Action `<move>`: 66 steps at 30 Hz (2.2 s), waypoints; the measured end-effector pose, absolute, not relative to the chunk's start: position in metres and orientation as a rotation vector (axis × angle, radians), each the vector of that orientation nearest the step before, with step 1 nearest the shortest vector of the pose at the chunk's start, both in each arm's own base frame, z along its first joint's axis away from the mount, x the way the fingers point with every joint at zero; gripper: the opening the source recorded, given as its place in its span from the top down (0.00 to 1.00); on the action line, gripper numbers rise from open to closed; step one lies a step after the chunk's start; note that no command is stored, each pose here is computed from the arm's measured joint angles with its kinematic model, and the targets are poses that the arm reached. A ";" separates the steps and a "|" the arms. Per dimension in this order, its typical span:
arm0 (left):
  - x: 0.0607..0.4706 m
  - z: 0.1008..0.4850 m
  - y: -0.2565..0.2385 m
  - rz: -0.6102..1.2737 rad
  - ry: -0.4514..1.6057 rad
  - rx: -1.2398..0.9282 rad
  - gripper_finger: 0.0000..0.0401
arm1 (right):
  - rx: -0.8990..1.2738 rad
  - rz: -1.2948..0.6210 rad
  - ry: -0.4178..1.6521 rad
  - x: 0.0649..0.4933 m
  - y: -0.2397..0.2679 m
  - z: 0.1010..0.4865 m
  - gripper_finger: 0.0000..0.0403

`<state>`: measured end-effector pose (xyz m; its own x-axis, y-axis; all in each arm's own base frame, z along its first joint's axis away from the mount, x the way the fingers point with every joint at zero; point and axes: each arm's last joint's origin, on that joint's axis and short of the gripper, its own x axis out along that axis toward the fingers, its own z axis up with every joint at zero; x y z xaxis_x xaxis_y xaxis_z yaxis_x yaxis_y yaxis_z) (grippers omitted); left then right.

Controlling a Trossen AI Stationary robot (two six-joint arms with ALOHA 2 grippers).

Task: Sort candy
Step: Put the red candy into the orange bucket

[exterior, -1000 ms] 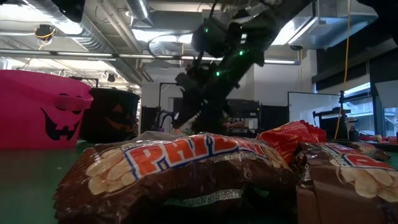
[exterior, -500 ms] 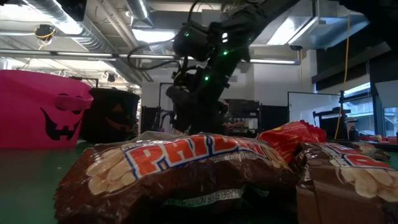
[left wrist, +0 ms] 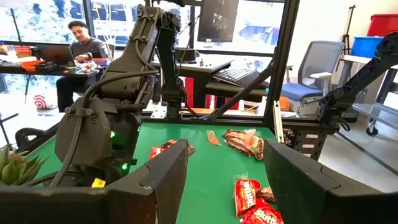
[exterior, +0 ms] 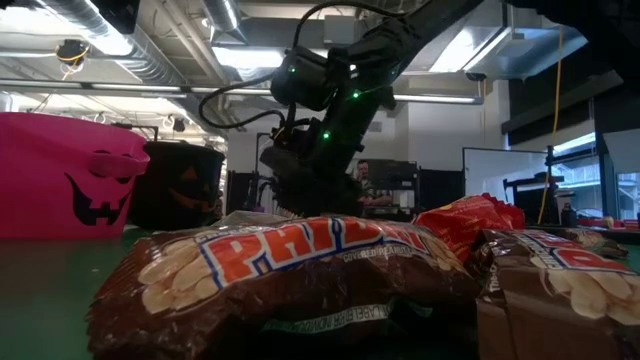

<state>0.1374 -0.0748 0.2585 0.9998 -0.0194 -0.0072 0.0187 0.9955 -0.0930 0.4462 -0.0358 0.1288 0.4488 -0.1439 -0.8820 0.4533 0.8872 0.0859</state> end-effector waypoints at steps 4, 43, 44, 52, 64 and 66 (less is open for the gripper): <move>0.137 0.258 -0.075 -0.019 0.008 -0.098 0.50 | 0.351 -0.343 1.059 0.446 -0.035 0.128 0.64; 0.137 0.256 -0.076 -0.040 0.029 -0.108 0.50 | 0.144 -0.282 0.965 0.442 0.003 0.164 0.30; 0.137 0.256 -0.076 -0.040 0.029 -0.107 0.50 | 0.150 -0.285 0.966 0.443 0.003 0.162 0.27; 0.139 0.254 -0.077 -0.038 0.048 -0.099 0.50 | 0.190 -0.285 1.048 0.446 0.004 0.127 0.12; 0.145 0.247 -0.080 -0.035 0.085 -0.094 0.50 | 0.182 -0.292 1.071 0.446 0.005 0.120 0.47; 0.145 0.247 -0.081 -0.035 0.087 -0.094 0.50 | 0.185 -0.286 1.072 0.446 0.005 0.120 0.55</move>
